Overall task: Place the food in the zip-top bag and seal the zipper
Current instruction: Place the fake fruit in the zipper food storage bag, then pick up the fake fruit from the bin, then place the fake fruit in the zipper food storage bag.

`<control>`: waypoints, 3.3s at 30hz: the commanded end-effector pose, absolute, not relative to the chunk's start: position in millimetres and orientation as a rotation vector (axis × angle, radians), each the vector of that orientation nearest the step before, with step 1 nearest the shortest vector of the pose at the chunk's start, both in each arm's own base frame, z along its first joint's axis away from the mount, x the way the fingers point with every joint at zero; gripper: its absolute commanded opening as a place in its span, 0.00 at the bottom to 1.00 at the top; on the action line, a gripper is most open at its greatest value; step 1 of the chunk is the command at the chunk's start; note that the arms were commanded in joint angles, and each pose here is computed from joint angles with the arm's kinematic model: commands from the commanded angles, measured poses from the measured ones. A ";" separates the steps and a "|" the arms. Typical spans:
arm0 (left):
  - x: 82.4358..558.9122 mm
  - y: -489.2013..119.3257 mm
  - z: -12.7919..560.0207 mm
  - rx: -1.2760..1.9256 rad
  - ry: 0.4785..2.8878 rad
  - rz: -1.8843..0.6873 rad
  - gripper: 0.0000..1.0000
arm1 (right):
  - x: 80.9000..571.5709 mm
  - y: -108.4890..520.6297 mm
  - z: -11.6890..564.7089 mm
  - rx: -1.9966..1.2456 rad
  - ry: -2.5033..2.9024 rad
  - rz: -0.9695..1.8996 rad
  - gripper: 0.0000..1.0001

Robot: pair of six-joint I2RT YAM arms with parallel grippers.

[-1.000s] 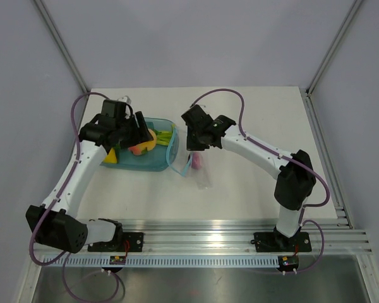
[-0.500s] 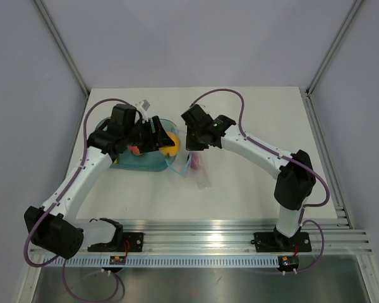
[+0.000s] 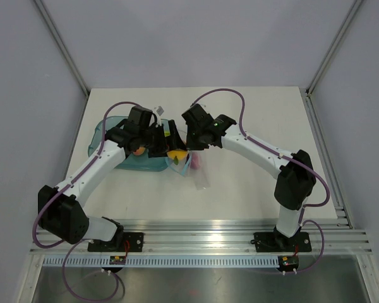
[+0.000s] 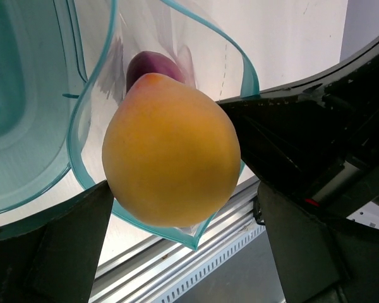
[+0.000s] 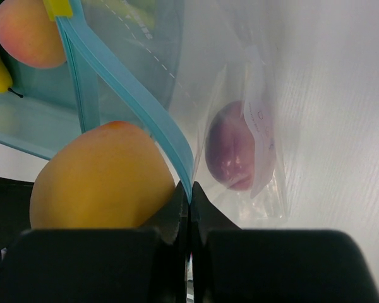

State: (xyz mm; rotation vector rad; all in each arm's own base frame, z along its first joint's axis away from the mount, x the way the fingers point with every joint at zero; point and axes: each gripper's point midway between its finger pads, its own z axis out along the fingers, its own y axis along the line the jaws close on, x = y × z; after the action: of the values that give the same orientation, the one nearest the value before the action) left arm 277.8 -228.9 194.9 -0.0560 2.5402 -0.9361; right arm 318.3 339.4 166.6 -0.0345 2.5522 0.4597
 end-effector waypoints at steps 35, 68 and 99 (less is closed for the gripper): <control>370.9 -34.7 128.5 -0.583 2.506 -0.071 0.99 | 310.3 312.9 211.9 0.004 2.429 0.474 0.00; 366.9 -43.6 152.0 -0.574 2.421 -0.135 0.46 | 311.4 315.2 212.5 -0.021 2.423 0.481 0.00; 278.5 -245.3 208.4 0.123 2.409 -1.094 0.46 | 306.3 339.3 233.8 -0.028 2.399 0.669 0.00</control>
State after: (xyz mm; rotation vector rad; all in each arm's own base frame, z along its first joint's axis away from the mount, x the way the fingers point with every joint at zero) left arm 268.5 -235.9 212.7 0.1432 2.4333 -1.0464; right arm 305.9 329.2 186.0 -0.0466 2.5080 0.5158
